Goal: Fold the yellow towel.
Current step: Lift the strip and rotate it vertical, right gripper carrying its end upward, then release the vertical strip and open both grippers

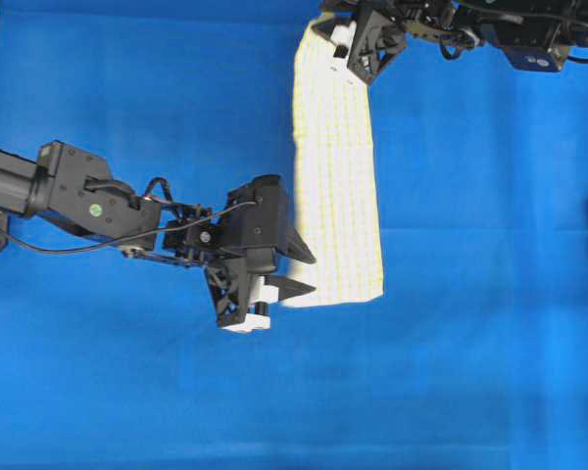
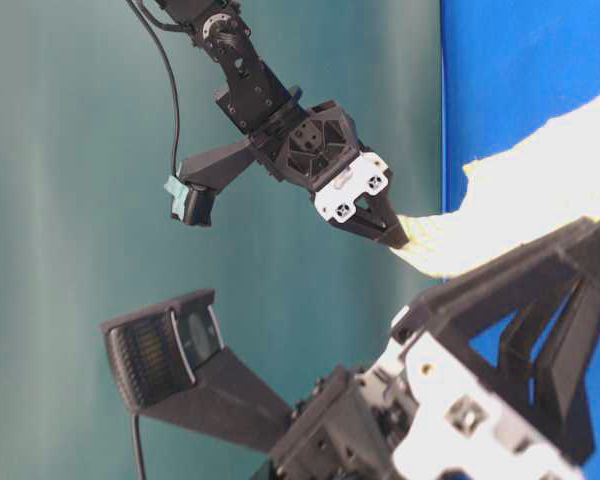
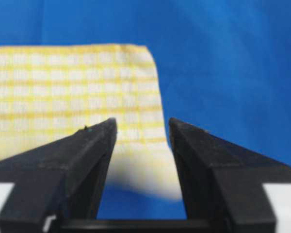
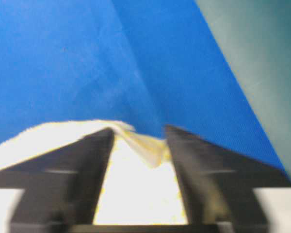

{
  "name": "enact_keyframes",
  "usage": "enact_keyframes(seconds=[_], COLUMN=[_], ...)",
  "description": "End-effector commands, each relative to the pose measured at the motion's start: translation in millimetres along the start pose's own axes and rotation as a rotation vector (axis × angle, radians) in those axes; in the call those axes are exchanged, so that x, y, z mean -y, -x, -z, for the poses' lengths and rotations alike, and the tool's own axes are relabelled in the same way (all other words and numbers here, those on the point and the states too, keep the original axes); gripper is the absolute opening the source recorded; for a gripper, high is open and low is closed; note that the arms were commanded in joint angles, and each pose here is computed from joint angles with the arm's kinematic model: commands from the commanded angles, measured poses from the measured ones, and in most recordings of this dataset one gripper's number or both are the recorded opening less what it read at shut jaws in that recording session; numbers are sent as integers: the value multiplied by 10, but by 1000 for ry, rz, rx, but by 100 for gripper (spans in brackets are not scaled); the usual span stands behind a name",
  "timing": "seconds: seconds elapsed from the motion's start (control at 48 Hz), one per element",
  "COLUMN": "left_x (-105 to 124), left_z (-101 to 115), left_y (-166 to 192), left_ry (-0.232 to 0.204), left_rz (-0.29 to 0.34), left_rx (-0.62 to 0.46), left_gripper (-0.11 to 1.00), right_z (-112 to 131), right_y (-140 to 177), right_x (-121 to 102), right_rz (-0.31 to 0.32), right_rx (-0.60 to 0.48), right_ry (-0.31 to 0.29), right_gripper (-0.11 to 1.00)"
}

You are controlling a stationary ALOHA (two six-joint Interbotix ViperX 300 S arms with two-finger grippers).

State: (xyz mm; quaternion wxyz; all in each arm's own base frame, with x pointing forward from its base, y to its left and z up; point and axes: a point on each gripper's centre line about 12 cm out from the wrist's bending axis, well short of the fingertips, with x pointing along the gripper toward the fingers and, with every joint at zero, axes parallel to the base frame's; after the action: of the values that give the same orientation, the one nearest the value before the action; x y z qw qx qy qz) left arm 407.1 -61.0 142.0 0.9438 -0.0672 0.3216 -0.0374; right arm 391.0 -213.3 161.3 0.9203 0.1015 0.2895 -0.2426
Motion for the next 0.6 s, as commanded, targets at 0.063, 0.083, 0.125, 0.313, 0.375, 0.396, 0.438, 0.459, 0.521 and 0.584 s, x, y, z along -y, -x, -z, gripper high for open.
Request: enact_keyframes(seconds=[0.063,0.083,0.125,0.313,0.375,0.396,0.438,0.459,0.521,0.584], left_x=[17,16,17,-79,-153,-180,-230,-260,-359,-456], left_z=[-147,-142,-138,-121,-118,-118,-122,-123,-122,-119], left_y=[241,266,346,675,793,825,886,919,1010,1082], left_ry=[1,-1,-1,16,24,26,35,40,56,72], left_rz=[6,6,6,-14,-29,-35,-45,-52,-74,-97], left_rx=[36,33,27,9,17,21,32,38,55,72], left_gripper=[57,60,66,73,73,73,73,73,73,73], right_z=[-133,-137,-154,-207,-218,-215,-222,-213,-181,-139], right_y=[67,76,113,398,532,576,681,724,888,1034], right_x=[-14,-15,-8,43,61,67,65,65,63,56], right_rz=[-3,-3,-2,10,14,16,15,15,13,11], right_rx=[35,37,40,53,62,66,79,82,99,111], right_ry=[2,4,3,-4,-8,-10,-9,-10,-14,-21], right_gripper=[73,73,72,67,67,67,67,67,67,67])
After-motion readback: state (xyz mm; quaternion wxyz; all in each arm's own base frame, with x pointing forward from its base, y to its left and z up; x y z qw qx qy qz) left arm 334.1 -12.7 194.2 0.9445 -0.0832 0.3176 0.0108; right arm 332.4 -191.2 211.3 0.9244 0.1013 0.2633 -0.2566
